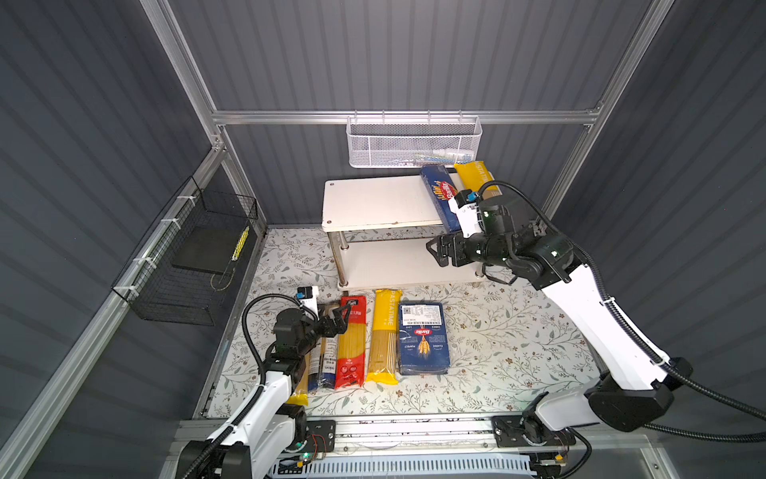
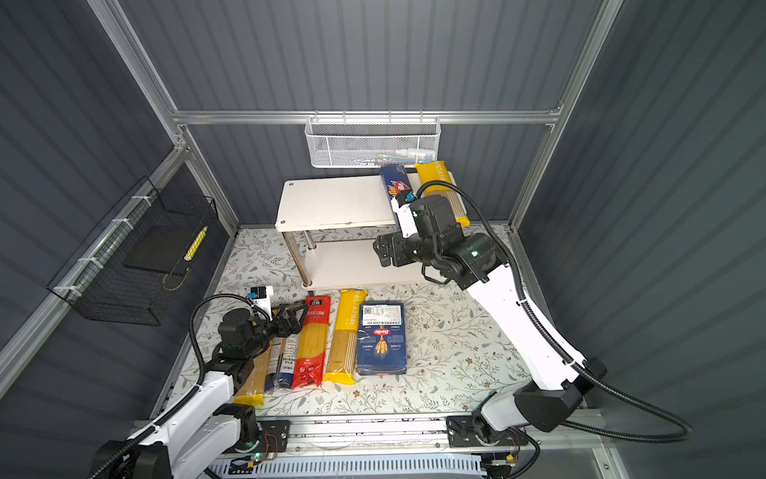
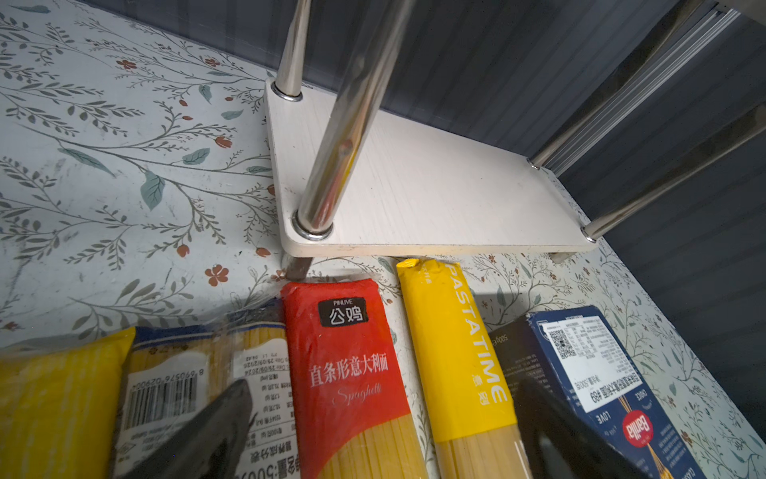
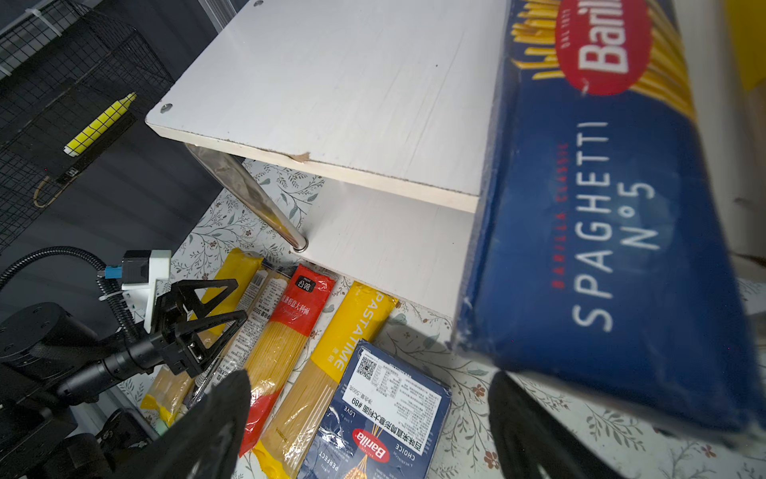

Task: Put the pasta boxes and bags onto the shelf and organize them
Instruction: 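Withdraw the right gripper from the shelf down toward the table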

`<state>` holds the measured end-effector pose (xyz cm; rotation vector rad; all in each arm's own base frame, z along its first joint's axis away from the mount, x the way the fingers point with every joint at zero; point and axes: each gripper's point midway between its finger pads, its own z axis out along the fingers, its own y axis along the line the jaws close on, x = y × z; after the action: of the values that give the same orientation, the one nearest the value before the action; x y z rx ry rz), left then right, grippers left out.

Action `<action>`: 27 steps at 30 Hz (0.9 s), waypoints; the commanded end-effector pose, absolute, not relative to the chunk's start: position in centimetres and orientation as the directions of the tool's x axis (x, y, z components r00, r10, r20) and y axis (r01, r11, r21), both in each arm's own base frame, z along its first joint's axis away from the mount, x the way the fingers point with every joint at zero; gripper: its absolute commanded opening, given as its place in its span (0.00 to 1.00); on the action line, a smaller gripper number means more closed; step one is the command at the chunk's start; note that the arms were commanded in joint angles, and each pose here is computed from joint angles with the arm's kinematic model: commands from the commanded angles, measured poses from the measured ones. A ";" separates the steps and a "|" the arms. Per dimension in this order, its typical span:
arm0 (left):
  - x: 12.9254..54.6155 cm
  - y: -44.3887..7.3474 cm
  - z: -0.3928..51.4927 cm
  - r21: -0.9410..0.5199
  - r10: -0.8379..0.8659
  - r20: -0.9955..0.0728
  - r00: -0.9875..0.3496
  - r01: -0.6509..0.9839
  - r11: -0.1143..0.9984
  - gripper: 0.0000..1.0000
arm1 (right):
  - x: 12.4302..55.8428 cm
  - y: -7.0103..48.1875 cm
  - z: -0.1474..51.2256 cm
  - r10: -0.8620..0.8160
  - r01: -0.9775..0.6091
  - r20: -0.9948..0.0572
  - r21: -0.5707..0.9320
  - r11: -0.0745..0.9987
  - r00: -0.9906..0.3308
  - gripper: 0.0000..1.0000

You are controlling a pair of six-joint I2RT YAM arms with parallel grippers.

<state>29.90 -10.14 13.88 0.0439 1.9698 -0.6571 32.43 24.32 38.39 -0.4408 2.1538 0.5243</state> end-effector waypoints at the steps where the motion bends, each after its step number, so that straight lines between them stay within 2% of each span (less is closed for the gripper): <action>1: 30.1 -10.1 14.7 -0.423 -0.250 -0.848 -0.467 0.311 0.851 1.00 | 33.1 24.4 39.0 -0.143 -0.491 -0.820 0.184 0.852 -0.555 0.91; 11: 30.1 -10.0 14.7 -0.419 -0.249 -0.849 -0.466 0.309 0.854 1.00 | 33.6 25.2 39.3 -0.155 -0.505 -0.814 0.187 0.843 -0.560 0.91; 21: 30.1 -10.1 14.5 -0.425 -0.250 -0.845 -0.473 0.310 0.851 1.00 | 29.3 24.9 37.3 -0.230 -0.535 -0.785 0.147 0.832 -0.575 0.92; 27: 30.0 -10.1 14.6 -0.424 -0.250 -0.847 -0.469 0.312 0.851 1.00 | 26.4 24.0 36.0 -0.208 -0.515 -0.781 0.165 0.841 -0.589 0.93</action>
<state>29.89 -10.13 14.03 0.0449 1.9645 -0.6567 27.10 25.00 36.68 -0.5692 2.1835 0.5100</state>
